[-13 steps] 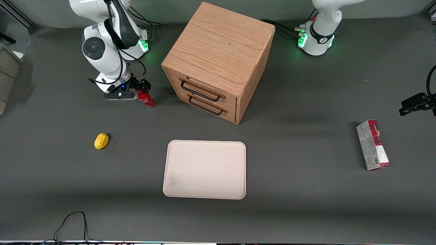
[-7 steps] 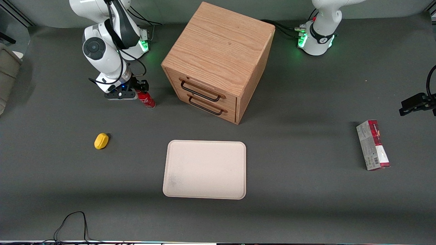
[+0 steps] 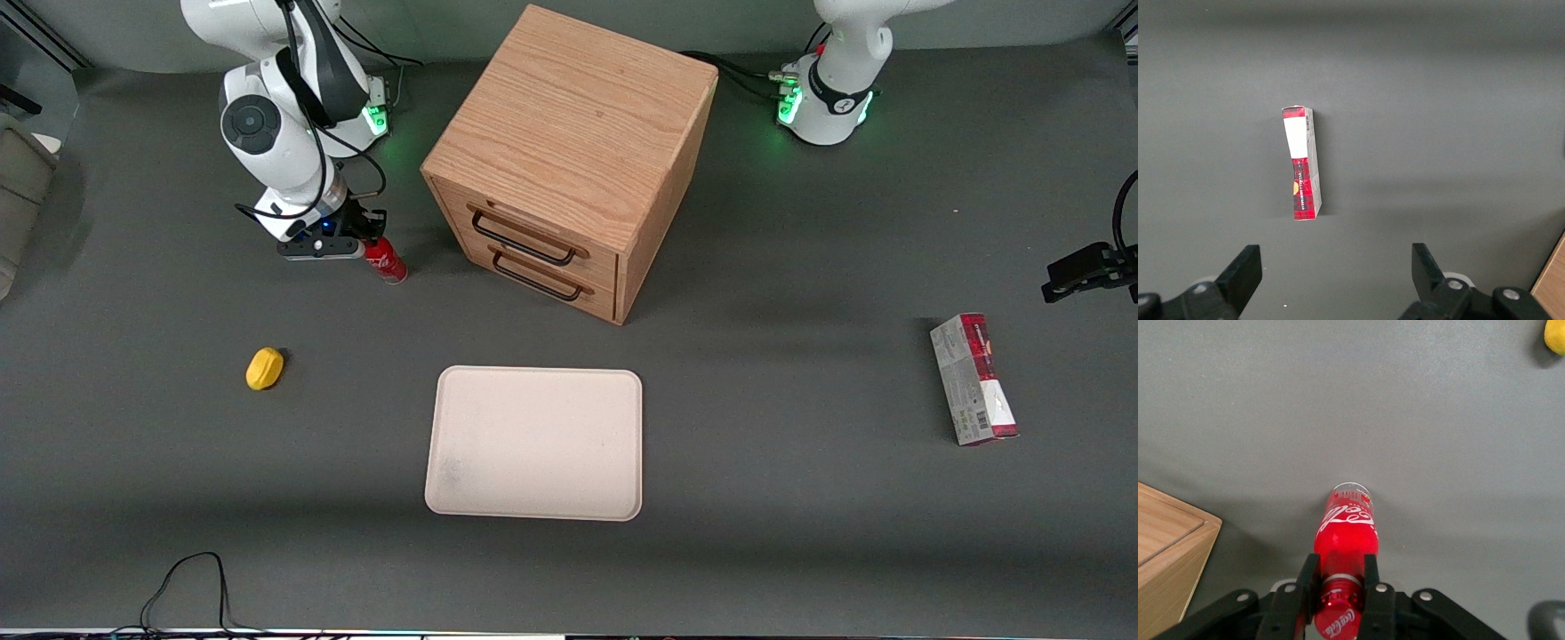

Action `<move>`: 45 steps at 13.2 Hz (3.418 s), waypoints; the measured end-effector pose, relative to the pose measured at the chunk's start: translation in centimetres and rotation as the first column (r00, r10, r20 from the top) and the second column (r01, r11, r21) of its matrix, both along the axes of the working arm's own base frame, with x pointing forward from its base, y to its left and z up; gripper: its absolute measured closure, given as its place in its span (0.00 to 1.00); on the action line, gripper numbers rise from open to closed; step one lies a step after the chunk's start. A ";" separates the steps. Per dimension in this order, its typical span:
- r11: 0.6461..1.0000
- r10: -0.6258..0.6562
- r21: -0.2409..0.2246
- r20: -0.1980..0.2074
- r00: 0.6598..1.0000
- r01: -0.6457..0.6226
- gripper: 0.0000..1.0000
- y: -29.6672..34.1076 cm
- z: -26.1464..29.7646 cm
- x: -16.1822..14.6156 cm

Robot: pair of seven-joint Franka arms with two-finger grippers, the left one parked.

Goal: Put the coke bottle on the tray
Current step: 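Close the right gripper on the bottle's neck, then lift the bottle and carry it with the right gripper to the tray, then lower the bottle onto the tray's rim and open the right gripper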

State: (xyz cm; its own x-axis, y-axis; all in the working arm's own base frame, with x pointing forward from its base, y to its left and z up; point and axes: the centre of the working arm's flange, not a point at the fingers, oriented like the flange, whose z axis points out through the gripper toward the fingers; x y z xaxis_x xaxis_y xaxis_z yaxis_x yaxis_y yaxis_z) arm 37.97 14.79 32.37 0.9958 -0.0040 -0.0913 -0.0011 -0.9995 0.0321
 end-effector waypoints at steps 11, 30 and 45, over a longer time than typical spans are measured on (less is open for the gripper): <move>0.999 -0.041 0.003 -0.069 0.997 0.042 0.70 -0.6 8.6 3.9; 0.966 -0.253 0.025 -0.119 0.960 0.258 0.70 -2.0 20.5 28.9; 0.829 -0.557 0.129 0.088 0.826 0.545 0.70 10.5 2.3 36.9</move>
